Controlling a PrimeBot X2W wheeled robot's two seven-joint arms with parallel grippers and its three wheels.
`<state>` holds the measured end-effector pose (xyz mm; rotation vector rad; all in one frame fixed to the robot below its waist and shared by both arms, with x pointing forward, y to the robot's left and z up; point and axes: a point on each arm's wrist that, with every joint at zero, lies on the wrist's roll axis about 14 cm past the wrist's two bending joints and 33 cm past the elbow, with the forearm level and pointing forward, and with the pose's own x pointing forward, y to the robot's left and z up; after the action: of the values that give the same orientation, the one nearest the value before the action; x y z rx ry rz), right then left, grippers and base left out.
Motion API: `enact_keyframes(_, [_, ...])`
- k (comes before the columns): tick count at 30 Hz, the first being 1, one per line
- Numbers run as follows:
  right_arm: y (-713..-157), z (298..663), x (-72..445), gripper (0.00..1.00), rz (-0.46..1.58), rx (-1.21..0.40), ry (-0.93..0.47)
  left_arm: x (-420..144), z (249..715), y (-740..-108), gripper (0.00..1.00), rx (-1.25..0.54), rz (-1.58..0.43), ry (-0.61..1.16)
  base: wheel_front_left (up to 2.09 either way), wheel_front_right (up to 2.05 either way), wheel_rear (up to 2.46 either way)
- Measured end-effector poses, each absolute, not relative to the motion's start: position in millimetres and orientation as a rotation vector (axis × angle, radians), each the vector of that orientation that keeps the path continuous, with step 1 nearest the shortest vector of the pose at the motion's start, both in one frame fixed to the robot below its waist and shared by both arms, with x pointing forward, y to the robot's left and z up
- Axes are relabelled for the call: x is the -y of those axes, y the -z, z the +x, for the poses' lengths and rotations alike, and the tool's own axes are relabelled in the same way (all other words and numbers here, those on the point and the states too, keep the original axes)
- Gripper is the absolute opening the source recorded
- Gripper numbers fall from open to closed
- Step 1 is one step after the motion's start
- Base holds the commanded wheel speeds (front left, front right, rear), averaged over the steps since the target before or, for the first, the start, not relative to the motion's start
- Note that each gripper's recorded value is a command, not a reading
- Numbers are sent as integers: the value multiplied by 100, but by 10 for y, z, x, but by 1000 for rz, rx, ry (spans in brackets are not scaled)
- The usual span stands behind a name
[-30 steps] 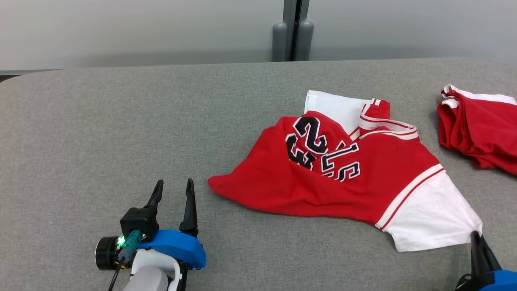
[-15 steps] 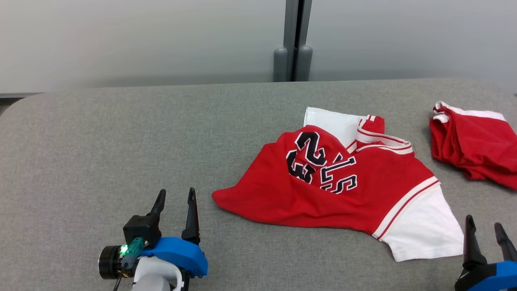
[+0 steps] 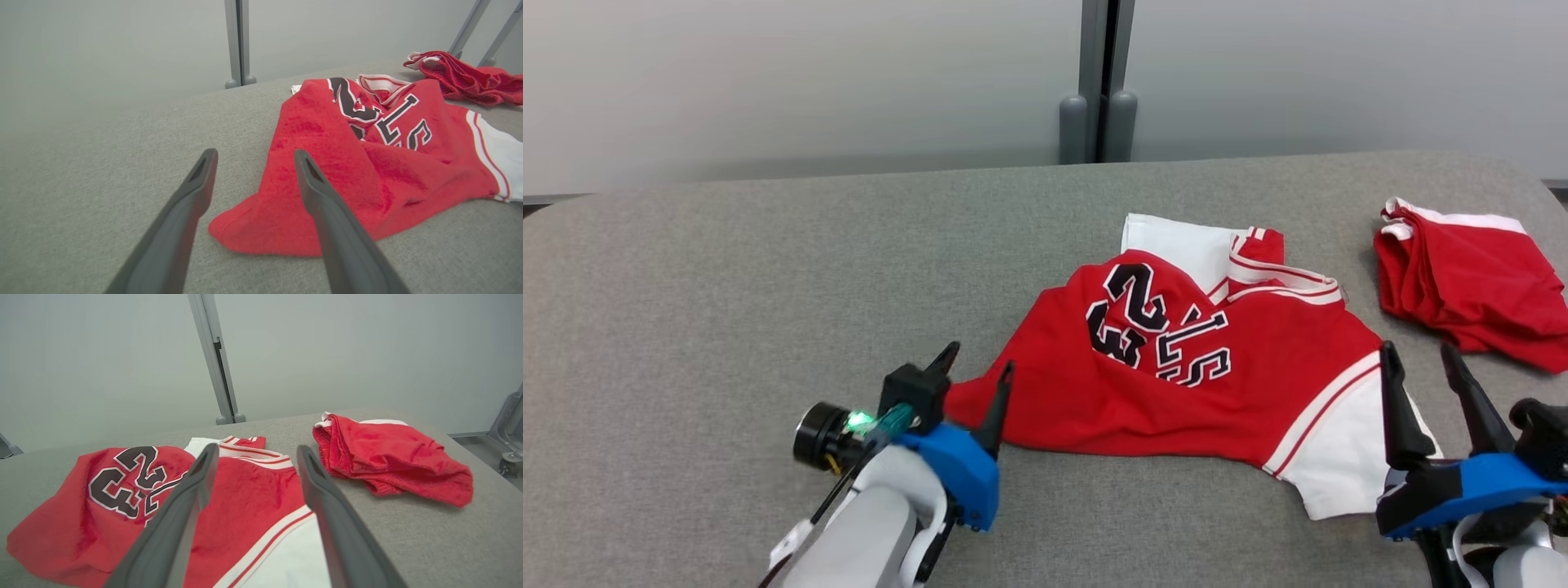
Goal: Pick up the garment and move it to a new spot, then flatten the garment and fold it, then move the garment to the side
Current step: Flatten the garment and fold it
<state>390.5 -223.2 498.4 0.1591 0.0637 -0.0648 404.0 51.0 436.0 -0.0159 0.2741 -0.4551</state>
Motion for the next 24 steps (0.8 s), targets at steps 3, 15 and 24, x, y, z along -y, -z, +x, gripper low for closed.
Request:
enact_keyframes(3, [-4962, 3971, 2171, 100, 162, -71, 47, -225, 4129, -4329, 100, -320, 14, 565, 0, 0, 0])
enact_keyframes(15, [-4777, 4055, 2283, 100, 148, -105, 80, -92, 4470, -3786, 100, -560, 73, 622, 0, 0, 0])
enact_keyframes(24, [-4737, 4052, 2328, 100, 156, -100, 97, -138, 4419, -3623, 0, -629, 78, 604, 0, 0, 0])
